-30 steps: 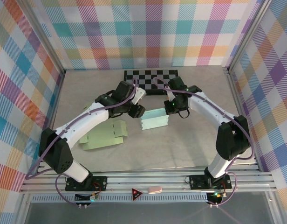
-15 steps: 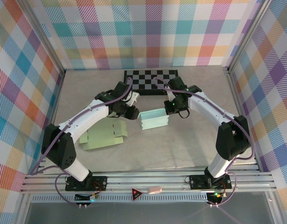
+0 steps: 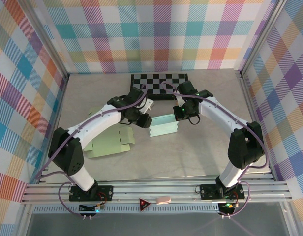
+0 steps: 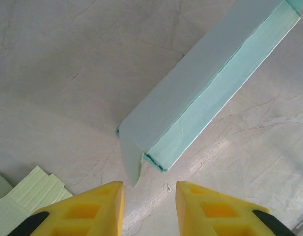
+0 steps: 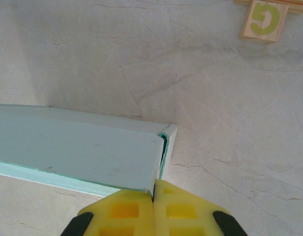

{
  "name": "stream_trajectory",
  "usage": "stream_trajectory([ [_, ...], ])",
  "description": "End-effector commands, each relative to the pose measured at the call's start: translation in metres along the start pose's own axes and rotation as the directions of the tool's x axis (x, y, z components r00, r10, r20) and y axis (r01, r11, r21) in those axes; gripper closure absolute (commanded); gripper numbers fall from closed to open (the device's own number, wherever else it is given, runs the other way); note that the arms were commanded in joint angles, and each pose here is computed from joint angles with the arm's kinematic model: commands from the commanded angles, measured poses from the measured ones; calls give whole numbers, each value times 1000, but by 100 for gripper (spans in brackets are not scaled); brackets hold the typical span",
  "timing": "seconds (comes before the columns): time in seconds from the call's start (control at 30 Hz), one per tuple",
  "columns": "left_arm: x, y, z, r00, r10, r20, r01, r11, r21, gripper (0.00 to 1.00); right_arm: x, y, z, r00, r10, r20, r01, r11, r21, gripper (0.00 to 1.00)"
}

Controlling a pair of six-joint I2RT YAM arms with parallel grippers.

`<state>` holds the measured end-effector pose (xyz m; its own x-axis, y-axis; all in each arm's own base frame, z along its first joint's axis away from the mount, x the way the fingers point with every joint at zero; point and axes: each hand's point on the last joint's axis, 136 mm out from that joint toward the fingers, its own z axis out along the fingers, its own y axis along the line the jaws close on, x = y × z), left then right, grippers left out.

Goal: Fold the paper box

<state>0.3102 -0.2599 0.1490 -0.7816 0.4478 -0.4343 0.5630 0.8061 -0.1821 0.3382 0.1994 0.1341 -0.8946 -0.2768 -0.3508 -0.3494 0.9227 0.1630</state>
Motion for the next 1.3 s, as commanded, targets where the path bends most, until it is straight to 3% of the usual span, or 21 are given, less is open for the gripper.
stream_trajectory([
  [0.0,-6,2,-1,999,43,4,-43,998,-46,69,16,2,2,997,10,-71,-10,1000,4,100],
  [0.7,-14,-2,7,998,68,-5,-68,996,-64,90,14,2,3,998,9,-68,-9,1000,5,100],
  [1.27,-22,-12,6,983,-184,-2,184,982,-36,93,12,6,0,996,63,-56,-62,998,18,100],
])
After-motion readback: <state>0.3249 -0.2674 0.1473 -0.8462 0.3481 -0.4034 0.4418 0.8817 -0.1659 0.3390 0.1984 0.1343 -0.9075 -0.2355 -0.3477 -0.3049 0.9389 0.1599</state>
